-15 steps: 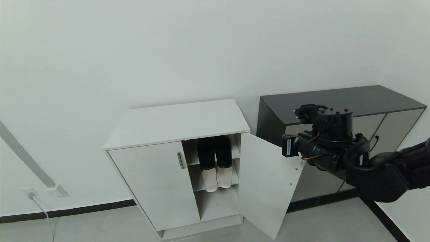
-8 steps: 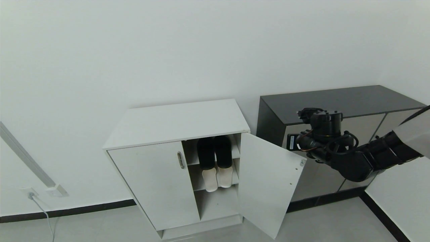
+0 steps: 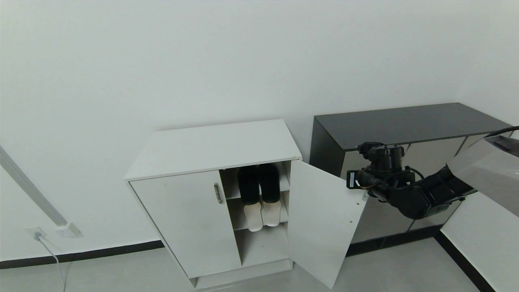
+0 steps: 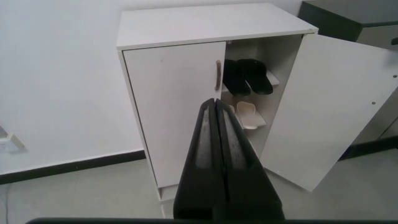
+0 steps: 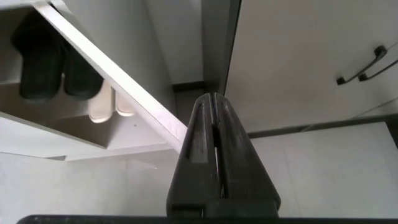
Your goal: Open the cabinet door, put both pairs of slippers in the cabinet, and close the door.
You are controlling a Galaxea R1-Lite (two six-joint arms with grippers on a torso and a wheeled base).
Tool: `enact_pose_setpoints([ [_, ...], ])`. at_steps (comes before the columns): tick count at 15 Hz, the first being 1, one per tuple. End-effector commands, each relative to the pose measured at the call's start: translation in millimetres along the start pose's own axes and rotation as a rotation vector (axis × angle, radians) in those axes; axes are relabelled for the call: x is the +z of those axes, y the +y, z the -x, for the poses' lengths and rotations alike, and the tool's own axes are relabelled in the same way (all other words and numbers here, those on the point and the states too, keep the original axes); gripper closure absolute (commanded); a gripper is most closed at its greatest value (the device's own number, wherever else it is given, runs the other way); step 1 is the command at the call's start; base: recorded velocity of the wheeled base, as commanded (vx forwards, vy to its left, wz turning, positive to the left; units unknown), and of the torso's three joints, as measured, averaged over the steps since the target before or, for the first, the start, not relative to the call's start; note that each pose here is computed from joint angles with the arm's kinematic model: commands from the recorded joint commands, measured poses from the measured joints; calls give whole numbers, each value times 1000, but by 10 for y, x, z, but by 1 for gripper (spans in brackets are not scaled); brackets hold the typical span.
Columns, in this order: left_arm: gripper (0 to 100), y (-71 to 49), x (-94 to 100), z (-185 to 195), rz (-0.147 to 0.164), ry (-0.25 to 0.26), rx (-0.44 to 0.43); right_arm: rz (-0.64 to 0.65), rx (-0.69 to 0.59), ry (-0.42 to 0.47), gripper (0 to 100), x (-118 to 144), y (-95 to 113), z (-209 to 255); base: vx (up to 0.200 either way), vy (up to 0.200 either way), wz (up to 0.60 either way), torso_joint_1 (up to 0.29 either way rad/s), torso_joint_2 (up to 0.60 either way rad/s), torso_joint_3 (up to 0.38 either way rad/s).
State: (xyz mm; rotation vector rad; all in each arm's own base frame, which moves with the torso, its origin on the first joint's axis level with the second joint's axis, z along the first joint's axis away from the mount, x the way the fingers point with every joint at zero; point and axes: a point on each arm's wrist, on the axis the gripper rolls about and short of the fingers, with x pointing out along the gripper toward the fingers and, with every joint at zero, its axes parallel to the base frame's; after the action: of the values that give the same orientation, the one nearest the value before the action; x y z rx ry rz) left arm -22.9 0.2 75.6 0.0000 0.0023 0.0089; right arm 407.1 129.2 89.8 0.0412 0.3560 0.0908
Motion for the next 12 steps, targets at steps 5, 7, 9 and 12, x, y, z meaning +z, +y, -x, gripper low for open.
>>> enact_pose_setpoints([
  [5,100,0,0,-1,0,1,0,3,-11,21,100,-91,-25,-81,0,0,0,0,0,0],
  [7,100,0,0,-1,0,1,0,6,-9,24,100,-99,-13,-78,0,0,0,0,0,0],
  [9,100,0,0,-1,0,1,0,7,-9,27,100,-107,-15,-76,0,0,0,0,0,0],
  [12,100,0,0,-1,0,1,0,12,-7,28,100,-117,28,-66,0,0,0,0,0,0],
])
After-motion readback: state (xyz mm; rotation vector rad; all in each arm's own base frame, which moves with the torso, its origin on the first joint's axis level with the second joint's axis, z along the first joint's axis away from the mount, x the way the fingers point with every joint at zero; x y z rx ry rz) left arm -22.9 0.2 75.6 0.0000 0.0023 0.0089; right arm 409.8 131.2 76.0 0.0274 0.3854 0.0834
